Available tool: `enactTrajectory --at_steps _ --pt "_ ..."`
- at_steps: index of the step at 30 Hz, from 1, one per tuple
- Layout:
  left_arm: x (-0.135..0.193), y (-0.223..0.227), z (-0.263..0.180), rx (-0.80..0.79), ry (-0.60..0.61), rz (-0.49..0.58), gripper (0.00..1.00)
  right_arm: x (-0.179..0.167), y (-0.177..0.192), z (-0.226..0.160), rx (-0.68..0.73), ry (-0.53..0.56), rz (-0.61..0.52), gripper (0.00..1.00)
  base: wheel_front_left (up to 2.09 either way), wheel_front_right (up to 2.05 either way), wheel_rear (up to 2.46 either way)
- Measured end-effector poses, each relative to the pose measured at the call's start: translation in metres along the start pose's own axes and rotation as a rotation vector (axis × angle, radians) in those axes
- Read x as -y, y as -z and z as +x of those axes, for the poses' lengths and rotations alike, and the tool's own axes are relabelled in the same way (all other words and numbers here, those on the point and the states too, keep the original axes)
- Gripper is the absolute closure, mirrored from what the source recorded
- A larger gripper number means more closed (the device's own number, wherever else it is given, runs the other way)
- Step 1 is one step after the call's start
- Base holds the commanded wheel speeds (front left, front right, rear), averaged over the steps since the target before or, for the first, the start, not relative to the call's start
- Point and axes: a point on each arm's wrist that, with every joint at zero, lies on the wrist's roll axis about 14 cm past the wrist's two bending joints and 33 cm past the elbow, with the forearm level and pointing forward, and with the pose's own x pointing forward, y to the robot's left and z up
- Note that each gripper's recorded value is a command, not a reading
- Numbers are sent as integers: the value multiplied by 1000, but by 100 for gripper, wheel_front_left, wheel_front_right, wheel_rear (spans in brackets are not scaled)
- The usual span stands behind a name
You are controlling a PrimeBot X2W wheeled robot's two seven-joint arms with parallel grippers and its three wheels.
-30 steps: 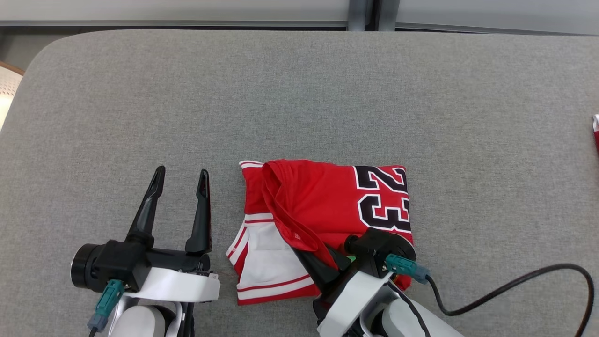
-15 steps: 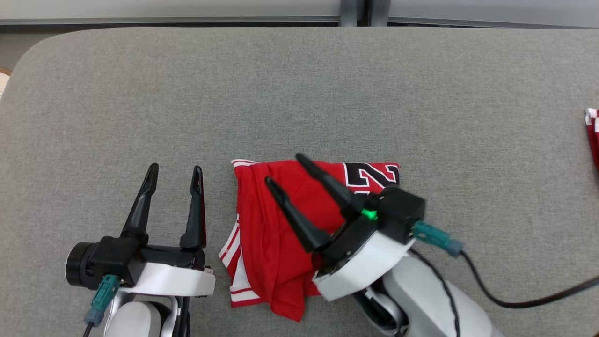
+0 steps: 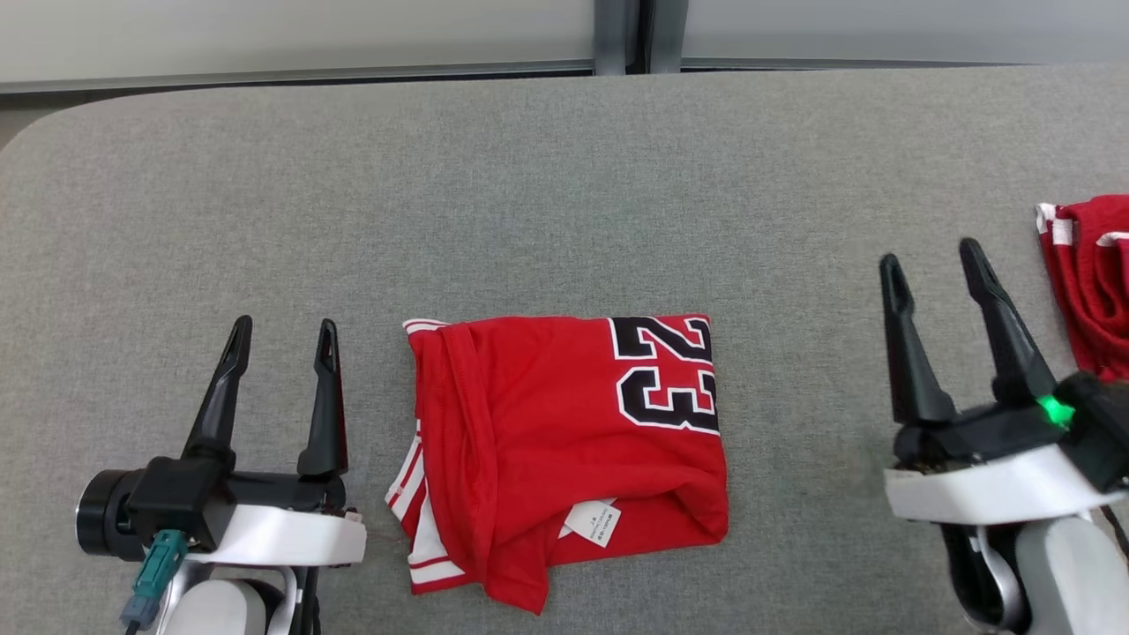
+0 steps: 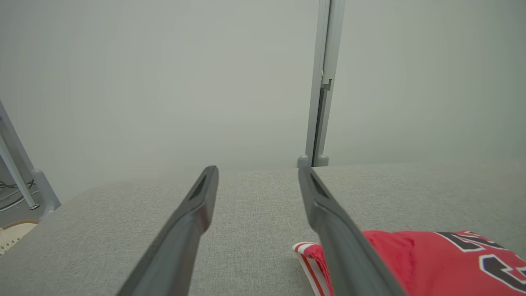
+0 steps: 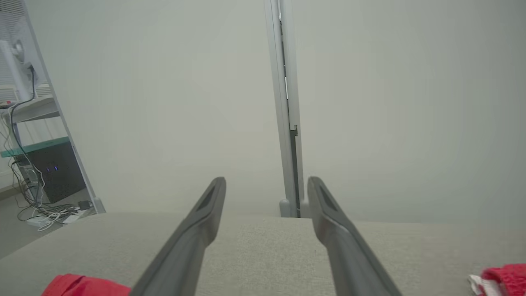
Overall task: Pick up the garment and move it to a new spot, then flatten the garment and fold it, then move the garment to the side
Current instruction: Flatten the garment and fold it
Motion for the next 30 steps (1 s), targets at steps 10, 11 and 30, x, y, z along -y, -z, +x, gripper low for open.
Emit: enactTrajectory --at_steps 10,11,30 --pt "0 1 -24 -21 26 27 0 42 14 -79 -169 169 -73 0 0 0 0" --pt "1 1 -27 -24 30 27 0 43 13 -84 -174 177 -72 0 0 0 0" --pt "5 -4 -39 -31 44 33 0 38 0 -105 -171 198 -66 0 0 0 0"
